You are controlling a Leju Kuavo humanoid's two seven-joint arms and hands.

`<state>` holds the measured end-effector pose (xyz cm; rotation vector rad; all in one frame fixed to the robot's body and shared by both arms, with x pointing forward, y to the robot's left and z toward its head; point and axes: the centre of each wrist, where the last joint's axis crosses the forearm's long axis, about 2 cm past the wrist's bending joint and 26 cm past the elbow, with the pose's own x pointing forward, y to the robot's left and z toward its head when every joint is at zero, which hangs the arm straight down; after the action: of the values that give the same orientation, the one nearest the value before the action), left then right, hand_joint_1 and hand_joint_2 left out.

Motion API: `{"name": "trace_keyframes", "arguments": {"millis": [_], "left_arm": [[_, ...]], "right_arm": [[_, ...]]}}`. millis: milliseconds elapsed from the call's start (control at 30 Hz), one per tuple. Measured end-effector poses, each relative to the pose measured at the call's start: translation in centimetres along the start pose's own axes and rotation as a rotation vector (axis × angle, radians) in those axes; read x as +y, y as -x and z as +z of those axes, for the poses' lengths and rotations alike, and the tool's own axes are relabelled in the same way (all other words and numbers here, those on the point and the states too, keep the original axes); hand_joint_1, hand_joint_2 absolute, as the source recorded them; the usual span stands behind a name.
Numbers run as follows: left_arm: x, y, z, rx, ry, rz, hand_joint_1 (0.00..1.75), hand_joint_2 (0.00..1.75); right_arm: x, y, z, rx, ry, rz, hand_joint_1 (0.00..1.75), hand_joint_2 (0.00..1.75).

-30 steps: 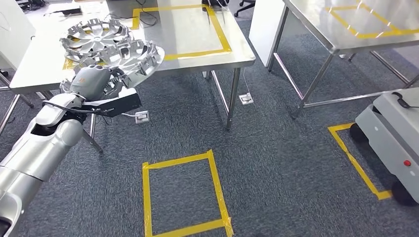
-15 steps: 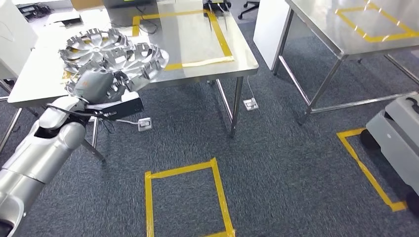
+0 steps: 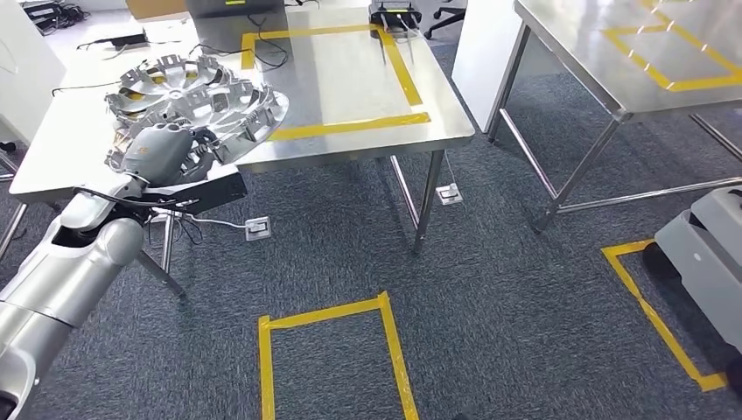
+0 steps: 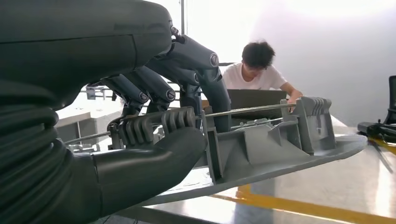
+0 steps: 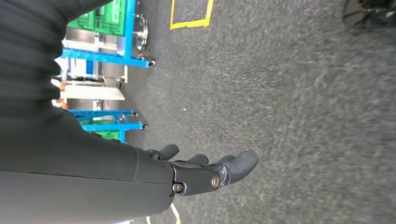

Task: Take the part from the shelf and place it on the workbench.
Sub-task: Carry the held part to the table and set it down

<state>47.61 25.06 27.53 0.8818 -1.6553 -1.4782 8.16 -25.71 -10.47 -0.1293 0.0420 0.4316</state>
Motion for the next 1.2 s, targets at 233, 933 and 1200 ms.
{"name": "trace_keyframes", "arguments": {"millis": [233,933,1200], "left_arm": [[-0.3,-0.1,0.0,-0.002,0.007,0.004,1.75,1.75],[-2.5,-1.9,0.1,-0.153,0.062,-0.071,1.75,1.75],[-2.9,-2.5,0.0,-0.183,0.082,-0.073,1.75,1.75]], "right_arm": [[0.1,0.1,0.0,0.008,-0.001,0.003,0.00,1.75],[0.0,-0.3,0.1,0.010,-0.007,0.021,0.00,1.75],[0.0,-0.3,0.1,0.007,-0.009,0.022,0.00,1.75]]}}
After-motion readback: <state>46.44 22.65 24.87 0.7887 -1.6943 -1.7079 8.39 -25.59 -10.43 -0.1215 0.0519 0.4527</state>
